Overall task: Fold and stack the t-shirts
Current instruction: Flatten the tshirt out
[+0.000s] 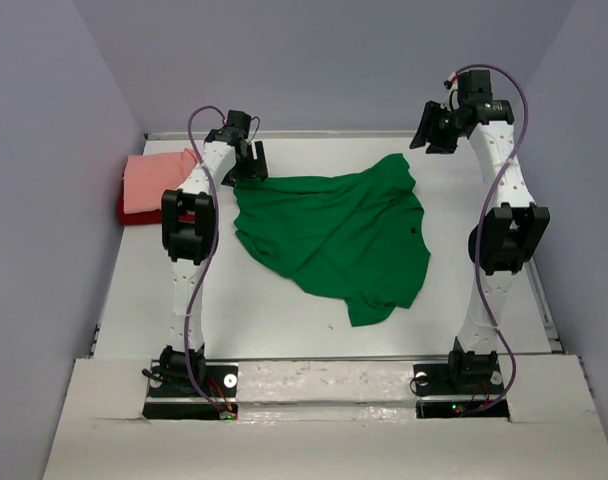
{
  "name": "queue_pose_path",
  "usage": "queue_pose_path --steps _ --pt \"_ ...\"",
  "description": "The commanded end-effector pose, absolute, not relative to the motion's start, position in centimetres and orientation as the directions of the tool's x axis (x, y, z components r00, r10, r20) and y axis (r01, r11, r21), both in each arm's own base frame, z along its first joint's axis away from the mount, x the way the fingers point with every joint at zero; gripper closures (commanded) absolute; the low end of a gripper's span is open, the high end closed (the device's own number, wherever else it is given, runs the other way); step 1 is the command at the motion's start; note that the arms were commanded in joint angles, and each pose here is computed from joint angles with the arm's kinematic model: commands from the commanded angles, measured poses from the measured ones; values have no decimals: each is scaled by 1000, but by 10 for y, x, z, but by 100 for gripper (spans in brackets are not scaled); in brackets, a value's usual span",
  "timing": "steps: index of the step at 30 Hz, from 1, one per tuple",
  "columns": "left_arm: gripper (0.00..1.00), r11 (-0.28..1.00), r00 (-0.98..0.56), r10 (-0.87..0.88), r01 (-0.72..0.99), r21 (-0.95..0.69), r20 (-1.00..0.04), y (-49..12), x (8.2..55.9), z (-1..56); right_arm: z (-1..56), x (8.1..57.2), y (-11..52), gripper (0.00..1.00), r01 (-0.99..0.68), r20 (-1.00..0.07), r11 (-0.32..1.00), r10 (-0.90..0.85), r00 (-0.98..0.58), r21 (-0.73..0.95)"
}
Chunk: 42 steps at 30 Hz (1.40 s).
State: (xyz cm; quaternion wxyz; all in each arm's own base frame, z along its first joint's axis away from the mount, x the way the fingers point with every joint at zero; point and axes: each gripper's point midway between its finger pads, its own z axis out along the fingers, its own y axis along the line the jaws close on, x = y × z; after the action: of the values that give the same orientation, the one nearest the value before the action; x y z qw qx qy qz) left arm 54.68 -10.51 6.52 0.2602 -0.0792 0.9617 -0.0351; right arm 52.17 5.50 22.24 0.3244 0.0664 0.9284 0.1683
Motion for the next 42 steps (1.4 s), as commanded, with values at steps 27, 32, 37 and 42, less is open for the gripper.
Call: queue_pose_path --steps 27,32,37,42 --pt "38 973 -803 -223 -146 -181 -553 -96 584 72 272 474 66 48 -73 -655 922 213 -725 381" --pt "38 972 -802 -230 -163 -168 -551 -87 584 69 272 469 65 48 -67 -652 923 215 -727 379" --pt "42 973 -814 -227 -158 -171 -535 -88 584 57 273 463 65 48 -69 -656 924 212 -725 376" --pt "51 971 -820 -230 -154 -185 -523 -91 584 47 274 458 61 47 -56 -659 930 215 -721 364"
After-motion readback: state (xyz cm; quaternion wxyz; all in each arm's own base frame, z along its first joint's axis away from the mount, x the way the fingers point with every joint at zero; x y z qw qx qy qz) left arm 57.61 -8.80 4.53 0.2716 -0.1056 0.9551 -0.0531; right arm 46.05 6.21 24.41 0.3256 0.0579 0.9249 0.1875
